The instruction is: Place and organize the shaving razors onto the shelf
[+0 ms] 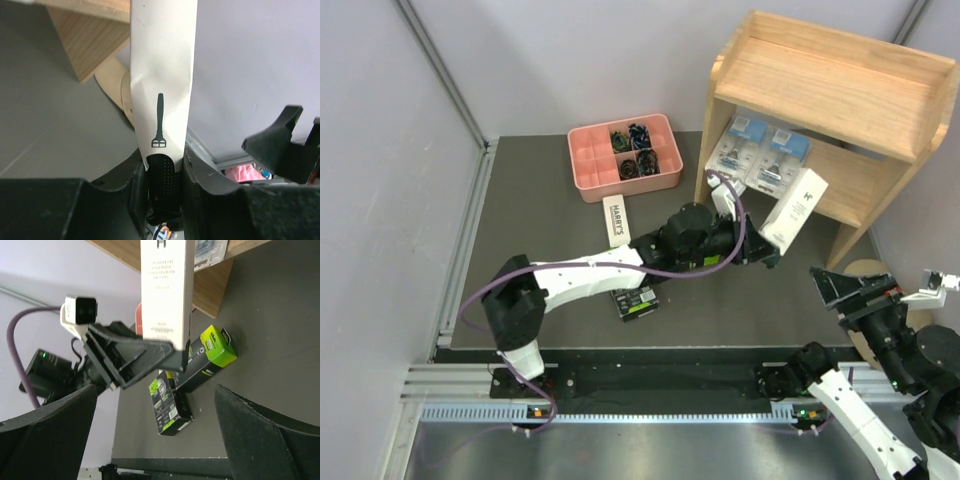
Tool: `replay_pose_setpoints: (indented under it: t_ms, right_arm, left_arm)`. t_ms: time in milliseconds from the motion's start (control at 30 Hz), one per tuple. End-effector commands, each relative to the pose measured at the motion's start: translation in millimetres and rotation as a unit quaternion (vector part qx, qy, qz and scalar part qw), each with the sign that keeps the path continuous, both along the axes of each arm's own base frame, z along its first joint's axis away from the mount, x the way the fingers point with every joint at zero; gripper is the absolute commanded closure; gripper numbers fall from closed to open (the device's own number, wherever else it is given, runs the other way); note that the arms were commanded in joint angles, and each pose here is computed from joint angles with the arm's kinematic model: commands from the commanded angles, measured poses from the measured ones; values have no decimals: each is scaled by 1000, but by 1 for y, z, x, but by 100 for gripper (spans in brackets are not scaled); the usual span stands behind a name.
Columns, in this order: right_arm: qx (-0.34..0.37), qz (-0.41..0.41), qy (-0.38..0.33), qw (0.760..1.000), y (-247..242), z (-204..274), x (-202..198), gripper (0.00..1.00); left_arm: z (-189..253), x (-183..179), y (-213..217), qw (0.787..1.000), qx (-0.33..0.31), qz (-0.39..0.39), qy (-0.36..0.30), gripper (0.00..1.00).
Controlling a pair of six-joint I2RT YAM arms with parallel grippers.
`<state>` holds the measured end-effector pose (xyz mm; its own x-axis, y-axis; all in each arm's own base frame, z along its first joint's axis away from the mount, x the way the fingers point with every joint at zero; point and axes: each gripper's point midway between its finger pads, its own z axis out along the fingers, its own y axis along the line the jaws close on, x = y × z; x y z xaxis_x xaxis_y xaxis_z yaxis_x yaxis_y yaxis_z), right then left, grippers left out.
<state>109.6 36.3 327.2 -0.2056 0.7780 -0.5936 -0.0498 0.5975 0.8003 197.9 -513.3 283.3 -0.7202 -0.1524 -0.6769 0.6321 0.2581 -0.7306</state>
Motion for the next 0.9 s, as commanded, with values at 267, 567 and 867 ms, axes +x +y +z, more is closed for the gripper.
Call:
replay_pose_setpoints:
  t_ms: [267,567,867]
  right_arm:
    - [-4,-22,-29,999,-17,23,-12,1]
    - [-6,-36,-32,999,-25,24,-16,1]
    - [-8,-41,-32,999,-28,23,-17,1]
  left_arm:
    - [74,42,-49,992,-101,-63,33,100]
    - [79,82,-88,984,-141,-62,90,100]
    - [58,112,-109,984,-140,-15,110,95]
